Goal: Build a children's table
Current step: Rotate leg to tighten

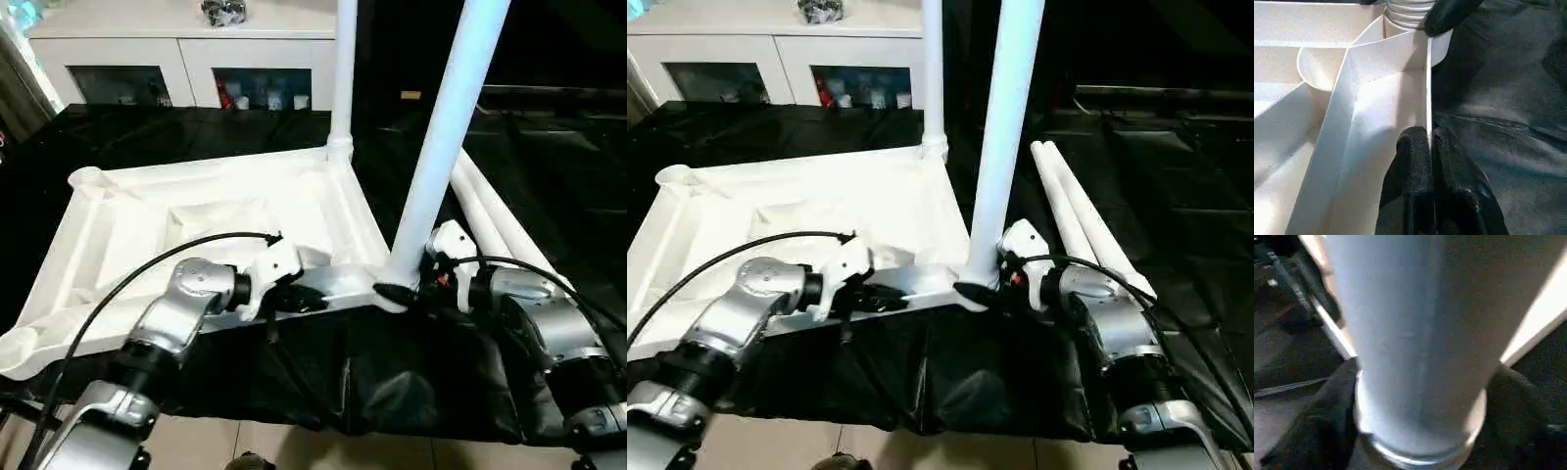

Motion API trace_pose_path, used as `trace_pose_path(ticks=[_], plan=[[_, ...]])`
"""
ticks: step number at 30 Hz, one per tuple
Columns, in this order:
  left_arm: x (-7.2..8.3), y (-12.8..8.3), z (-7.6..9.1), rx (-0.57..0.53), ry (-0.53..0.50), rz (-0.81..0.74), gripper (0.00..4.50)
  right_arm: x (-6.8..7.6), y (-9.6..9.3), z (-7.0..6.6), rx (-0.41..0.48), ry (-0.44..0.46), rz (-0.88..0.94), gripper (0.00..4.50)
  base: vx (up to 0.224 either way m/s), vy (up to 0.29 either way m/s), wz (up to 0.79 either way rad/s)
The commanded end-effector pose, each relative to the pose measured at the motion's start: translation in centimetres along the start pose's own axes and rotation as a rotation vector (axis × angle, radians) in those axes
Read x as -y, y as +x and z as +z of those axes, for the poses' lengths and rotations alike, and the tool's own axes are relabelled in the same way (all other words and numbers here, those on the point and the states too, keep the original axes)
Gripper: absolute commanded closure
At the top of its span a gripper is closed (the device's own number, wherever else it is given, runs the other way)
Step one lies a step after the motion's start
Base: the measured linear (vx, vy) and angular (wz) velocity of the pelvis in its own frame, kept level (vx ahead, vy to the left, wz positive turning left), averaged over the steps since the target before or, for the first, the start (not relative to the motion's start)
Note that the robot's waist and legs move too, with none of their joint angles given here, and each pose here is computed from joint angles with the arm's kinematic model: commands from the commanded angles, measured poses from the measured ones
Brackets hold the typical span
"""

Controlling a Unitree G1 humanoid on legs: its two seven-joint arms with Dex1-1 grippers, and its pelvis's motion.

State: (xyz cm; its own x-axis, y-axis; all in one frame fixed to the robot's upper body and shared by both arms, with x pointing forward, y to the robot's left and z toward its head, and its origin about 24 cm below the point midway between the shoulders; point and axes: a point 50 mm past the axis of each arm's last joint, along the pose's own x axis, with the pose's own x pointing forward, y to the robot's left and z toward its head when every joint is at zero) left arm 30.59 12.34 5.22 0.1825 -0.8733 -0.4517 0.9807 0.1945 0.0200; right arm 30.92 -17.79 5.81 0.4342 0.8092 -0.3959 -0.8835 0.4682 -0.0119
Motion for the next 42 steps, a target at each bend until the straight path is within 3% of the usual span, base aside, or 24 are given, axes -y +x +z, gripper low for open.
trace_pose_path(ticks=[1,8,14,19,22,27,28,30,33,39,42], plan=[[0.1,-0.3,1.3,0.054,0.069,-0.044,4.5,0.1,-0.4,0.2,-0.011,-0.002,-0.003,1.23,0.0,0.0,0.0],[0.3,-0.6,0.9,0.036,0.063,-0.052,4.5,-0.3,-0.2,0.2,-0.024,0.004,0.042,1.73,0.0,0.0,0.0],[0.2,-0.7,0.6,0.024,0.054,-0.024,4.5,-0.7,0.2,-0.1,-0.009,0.04,0.041,1.78,0.0,0.0,0.0],[-1.0,0.4,0.9,0.019,0.006,0.139,4.5,0.3,1.7,-0.8,0.041,0.124,-0.173,1.78,0.0,0.0,0.0],[-2.4,2.9,2.5,0.031,-0.047,0.319,4.5,0.9,4.9,-1.5,0.072,0.292,-0.455,1.79,0.0,0.0,0.0],[-2.5,4.7,3.6,0.036,-0.059,0.361,4.5,0.5,7.3,-1.2,0.081,0.384,-0.571,1.79,0.0,0.0,0.0],[-2.1,5.8,4.0,0.035,-0.049,0.339,4.5,0.1,8.7,-0.4,0.1,0.387,-0.595,1.79,0.0,0.0,0.0],[-1.9,6.2,4.1,0.032,-0.039,0.32,4.5,-0.3,9.5,0.2,0.127,0.368,-0.575,1.79,0.0,0.0,0.0],[-1.9,6.1,4.0,0.02,-0.026,0.319,4.5,-0.4,9.8,0.8,0.157,0.358,-0.545,1.1,0.0,0.0,0.0],[-2.1,4.8,3.3,0.034,0.006,0.296,4.5,0.7,8.0,0.7,0.153,0.275,-0.517,0.66,0.0,0.0,0.0],[-2.1,3.8,3.0,0.044,0.015,0.271,4.5,1.2,6.5,0.6,0.133,0.19,-0.501,0.43,0.0,0.0,0.0]])
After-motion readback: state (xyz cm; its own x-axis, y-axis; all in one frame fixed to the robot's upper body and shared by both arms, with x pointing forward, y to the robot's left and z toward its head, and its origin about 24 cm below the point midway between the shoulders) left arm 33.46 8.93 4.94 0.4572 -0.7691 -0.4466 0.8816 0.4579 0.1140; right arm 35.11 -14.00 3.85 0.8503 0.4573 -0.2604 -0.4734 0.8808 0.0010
